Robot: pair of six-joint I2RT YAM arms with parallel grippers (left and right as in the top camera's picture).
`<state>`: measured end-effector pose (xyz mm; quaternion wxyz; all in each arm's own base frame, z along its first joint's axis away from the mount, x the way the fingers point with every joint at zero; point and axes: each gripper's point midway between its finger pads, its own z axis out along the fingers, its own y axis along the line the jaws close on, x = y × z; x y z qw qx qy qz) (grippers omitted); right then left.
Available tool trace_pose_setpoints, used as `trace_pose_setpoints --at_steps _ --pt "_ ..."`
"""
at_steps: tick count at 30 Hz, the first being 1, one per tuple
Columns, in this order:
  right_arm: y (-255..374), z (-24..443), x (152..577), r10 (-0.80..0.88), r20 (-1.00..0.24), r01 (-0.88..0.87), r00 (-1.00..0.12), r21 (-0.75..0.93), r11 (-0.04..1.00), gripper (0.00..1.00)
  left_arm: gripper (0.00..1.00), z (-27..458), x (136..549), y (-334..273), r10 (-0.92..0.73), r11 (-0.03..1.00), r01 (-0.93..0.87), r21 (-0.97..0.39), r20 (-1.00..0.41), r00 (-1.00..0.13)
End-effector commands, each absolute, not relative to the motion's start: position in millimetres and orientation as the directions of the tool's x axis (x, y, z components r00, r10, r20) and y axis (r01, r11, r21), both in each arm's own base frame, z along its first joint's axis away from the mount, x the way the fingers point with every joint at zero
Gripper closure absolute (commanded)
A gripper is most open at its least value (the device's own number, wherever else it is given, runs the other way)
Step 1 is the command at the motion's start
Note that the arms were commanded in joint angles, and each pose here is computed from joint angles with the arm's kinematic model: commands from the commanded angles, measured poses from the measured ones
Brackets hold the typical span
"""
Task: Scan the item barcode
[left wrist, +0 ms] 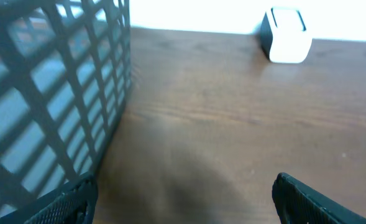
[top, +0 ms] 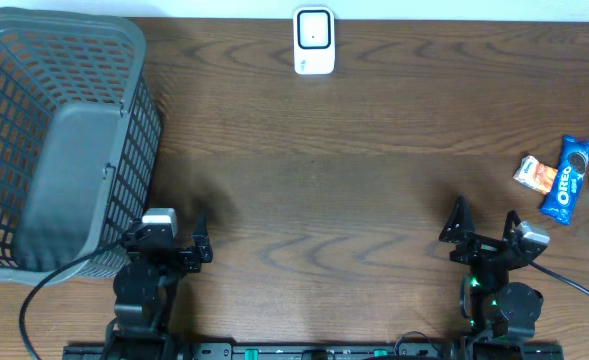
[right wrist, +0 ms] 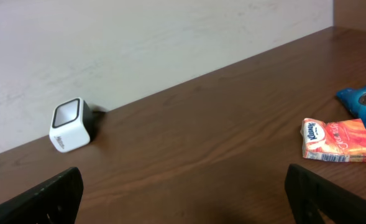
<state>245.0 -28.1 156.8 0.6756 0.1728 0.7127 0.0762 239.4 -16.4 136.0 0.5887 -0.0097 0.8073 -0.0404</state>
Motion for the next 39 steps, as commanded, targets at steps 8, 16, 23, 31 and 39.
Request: trace_pose_setpoints --at_steps 8,16,23,31,39 --pt "-31.0 157.5 244.3 0.354 -0.935 0.156 -0.018 0.347 0.925 0.01 0.1 134.4 239.5 -11.2 -0.05 0.998 0.02 -0.055 -0.977 -0.209" --pt "-31.0 157.5 244.3 0.354 -0.935 0.156 -0.018 0.347 0.925 0.01 0.1 137.0 243.5 -11.5 -0.003 0.999 0.031 -0.008 -0.988 -0.153" --pt "-31.0 157.5 244.3 0.354 -0.935 0.156 -0.018 0.347 0.925 0.01 0.1 137.2 243.5 -11.6 -0.011 0.999 0.031 -0.015 -0.988 -0.152" --pt "-31.0 157.5 244.3 0.354 -0.935 0.156 -0.018 0.347 0.925 0.01 0.1 137.2 243.5 -11.6 -0.011 0.999 0.031 -0.015 -0.988 -0.152" --pt "-31.0 157.5 244.3 0.354 -0.935 0.156 -0.018 0.347 0.925 0.01 0.1 137.3 243.6 -11.6 -0.011 0.999 0.031 -0.015 -0.988 -0.152"
